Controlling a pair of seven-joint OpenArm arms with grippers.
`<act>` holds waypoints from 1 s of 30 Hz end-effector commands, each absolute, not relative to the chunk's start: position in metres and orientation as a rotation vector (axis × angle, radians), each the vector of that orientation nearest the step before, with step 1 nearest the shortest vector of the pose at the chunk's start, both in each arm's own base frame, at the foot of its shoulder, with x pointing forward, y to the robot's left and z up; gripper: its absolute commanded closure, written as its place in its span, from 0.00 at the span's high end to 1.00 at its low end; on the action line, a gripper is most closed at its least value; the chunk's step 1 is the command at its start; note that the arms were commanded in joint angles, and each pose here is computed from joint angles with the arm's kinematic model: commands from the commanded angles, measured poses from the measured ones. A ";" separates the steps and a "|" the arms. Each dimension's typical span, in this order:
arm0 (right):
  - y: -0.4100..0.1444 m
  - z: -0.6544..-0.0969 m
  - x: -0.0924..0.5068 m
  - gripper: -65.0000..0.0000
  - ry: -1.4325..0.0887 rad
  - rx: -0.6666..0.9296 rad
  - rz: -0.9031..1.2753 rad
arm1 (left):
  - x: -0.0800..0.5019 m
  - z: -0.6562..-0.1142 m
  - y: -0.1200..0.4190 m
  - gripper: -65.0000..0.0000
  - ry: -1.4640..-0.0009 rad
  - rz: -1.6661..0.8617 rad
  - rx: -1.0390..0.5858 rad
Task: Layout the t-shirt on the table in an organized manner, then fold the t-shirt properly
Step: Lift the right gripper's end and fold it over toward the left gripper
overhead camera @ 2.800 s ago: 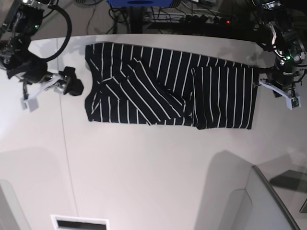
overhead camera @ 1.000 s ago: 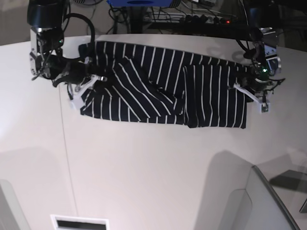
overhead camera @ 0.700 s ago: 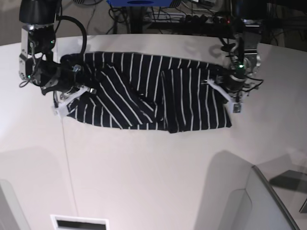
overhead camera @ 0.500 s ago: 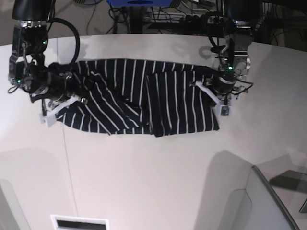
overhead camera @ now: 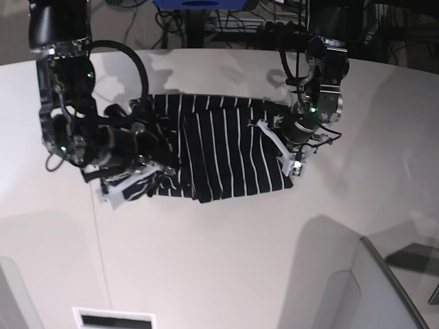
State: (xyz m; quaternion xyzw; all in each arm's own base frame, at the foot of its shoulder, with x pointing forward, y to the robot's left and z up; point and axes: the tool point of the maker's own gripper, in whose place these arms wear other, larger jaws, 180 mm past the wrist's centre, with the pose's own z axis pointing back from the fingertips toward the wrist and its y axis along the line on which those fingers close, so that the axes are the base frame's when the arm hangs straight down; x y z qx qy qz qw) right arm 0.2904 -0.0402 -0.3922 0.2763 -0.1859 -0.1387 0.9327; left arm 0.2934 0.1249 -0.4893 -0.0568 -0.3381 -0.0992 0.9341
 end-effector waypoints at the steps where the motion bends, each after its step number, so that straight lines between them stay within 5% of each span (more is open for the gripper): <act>1: -0.032 -0.381 0.301 0.00 -0.405 0.591 -0.277 | 0.294 -0.486 0.118 0.00 -0.685 -0.222 -0.137; 15: 0.046 -0.397 0.291 0.00 -0.320 0.588 -0.196 | 0.291 -0.487 0.123 0.00 -0.664 -0.223 -0.125; 30: 0.100 -0.386 0.295 0.00 -0.391 0.615 -0.065 | 0.287 -0.490 0.123 0.00 -0.654 -0.227 -0.126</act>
